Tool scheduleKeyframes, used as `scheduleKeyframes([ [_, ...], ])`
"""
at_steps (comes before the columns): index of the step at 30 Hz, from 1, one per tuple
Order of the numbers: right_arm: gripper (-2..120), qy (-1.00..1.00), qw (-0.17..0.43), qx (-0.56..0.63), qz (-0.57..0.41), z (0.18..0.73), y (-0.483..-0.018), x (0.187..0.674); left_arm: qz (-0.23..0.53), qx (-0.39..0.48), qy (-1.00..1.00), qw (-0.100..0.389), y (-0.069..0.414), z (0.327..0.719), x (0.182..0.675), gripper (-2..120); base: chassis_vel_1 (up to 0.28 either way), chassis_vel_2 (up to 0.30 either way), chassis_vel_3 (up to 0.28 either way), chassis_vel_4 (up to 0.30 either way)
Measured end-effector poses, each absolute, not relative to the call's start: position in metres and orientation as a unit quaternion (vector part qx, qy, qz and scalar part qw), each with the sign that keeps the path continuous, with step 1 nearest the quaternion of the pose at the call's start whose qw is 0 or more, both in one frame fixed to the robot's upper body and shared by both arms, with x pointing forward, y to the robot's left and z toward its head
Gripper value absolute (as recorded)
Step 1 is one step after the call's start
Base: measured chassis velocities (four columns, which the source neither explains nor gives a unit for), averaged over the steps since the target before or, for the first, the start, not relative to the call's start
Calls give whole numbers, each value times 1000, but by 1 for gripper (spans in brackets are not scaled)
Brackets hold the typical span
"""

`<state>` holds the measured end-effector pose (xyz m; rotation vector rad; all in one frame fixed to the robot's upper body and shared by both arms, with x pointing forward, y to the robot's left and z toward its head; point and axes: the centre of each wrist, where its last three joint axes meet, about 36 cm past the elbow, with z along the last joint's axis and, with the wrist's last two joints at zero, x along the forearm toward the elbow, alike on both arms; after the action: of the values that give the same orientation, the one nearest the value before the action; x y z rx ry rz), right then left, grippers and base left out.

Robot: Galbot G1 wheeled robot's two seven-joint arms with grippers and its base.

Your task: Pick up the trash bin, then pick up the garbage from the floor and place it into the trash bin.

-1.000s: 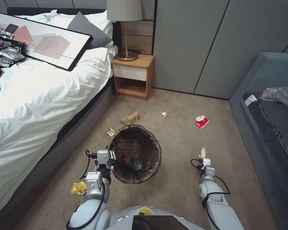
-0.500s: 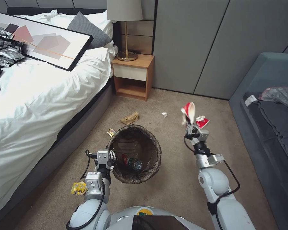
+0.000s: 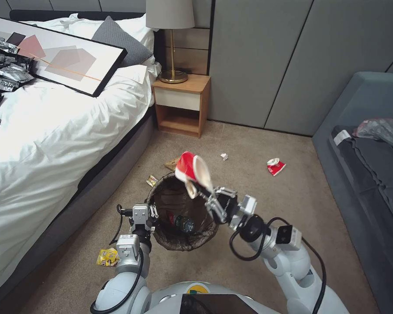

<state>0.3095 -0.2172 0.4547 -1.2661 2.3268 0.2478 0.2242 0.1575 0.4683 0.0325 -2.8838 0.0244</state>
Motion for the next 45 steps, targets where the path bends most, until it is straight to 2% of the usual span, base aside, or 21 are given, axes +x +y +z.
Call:
scheduleKeyframes([
  [6,0,835,182,-511,91,420,-194,303,8,11,-992,128,157,468,224,3,0,0,0,0],
  [17,2,848,130,-506,82,368,-186,304,8,11,-992,128,157,468,224,3,0,0,0,0],
  [22,23,852,120,-505,73,358,-186,303,8,11,-992,128,157,468,224,3,0,0,0,0],
  [23,23,852,120,-505,73,358,-186,303,8,11,-992,128,157,468,224,3,0,0,0,0],
  [26,39,851,120,-506,70,357,-186,303,8,11,-992,128,157,468,224,3,0,0,0,0],
  [28,42,852,120,-506,70,357,-186,303,8,11,-992,128,157,468,224,3,0,0,0,0],
  [29,48,852,120,-505,69,358,-187,303,8,11,-992,128,157,468,224,3,0,0,0,0],
  [30,48,852,120,-505,69,358,-187,303,8,11,-992,128,157,468,224,3,0,0,0,0],
  [33,65,852,123,-505,65,361,-190,302,8,11,-992,128,157,468,224,3,0,0,0,0],
  [37,73,852,124,-504,62,363,-192,303,8,11,-992,128,157,468,224,3,0,0,0,0],
  [39,86,852,128,-504,59,366,-194,302,8,11,-992,128,157,468,224,3,0,0,0,0],
  [40,86,852,128,-504,59,366,-194,302,8,11,-992,128,157,468,224,3,0,0,0,0],
  [42,97,850,136,-506,55,374,-196,301,8,11,-992,128,157,468,224,3,0,0,0,0],
  [45,100,848,153,-505,47,387,-198,299,8,11,-992,128,157,468,224,3,0,0,0,0],
])
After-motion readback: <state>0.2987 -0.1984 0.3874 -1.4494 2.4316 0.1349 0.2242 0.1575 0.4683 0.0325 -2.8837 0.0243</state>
